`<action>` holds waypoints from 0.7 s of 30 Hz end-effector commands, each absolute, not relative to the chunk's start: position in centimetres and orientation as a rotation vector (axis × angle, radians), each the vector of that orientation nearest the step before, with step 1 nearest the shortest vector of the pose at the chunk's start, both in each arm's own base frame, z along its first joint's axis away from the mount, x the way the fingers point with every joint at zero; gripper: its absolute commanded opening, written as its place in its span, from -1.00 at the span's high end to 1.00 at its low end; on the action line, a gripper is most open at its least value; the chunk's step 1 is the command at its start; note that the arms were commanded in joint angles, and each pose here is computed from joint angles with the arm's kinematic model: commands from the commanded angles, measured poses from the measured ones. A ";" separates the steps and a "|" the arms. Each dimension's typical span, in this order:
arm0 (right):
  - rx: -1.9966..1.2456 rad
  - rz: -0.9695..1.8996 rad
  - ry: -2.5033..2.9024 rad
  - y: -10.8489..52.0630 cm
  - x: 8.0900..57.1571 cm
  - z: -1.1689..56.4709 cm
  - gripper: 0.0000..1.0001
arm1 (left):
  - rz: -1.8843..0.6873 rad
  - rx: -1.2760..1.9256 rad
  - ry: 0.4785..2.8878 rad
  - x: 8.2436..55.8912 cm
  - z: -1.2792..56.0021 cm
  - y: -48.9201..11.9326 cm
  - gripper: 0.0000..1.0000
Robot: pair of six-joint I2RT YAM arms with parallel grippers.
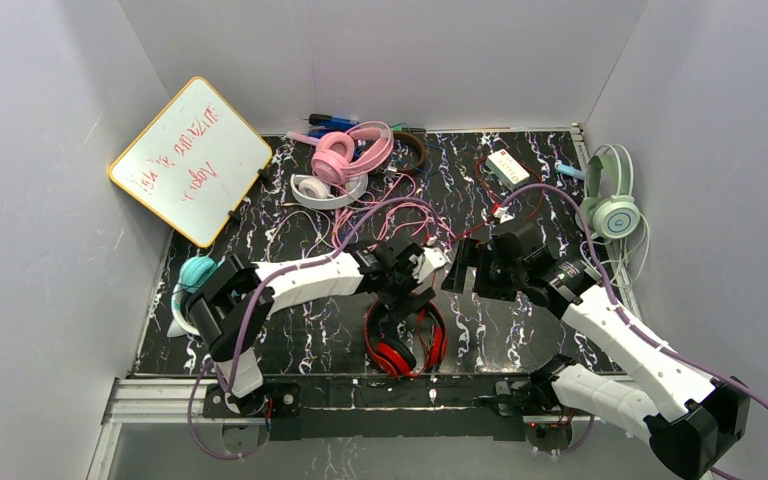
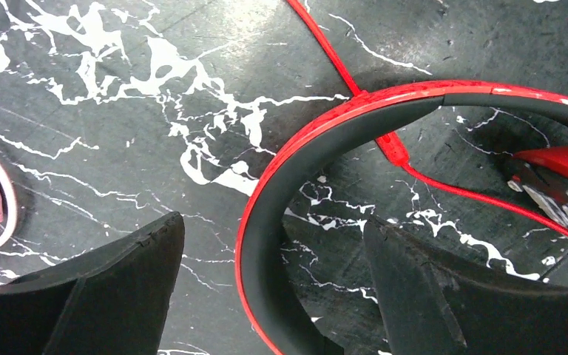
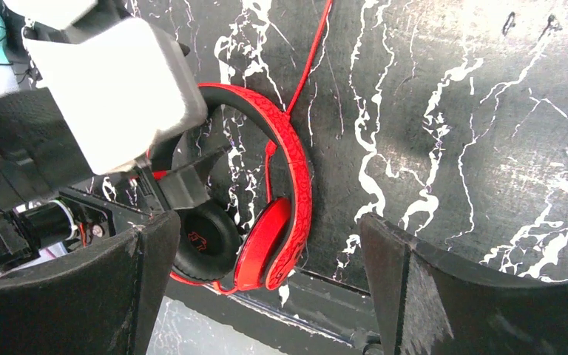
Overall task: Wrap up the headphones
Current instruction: Pick up the headphones from the corner of the board.
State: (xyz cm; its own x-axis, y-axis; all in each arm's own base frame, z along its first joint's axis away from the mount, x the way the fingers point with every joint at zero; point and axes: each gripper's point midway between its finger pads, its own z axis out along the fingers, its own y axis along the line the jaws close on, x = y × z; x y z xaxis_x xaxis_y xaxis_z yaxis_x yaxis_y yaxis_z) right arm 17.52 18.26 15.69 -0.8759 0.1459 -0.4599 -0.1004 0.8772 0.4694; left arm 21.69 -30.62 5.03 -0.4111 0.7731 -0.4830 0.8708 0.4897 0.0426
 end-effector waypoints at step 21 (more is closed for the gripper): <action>0.047 0.683 2.443 18.2 18.7 18.3 -0.97 | 0.182 1.147 2.441 24.7 5.9 -26.7 1.00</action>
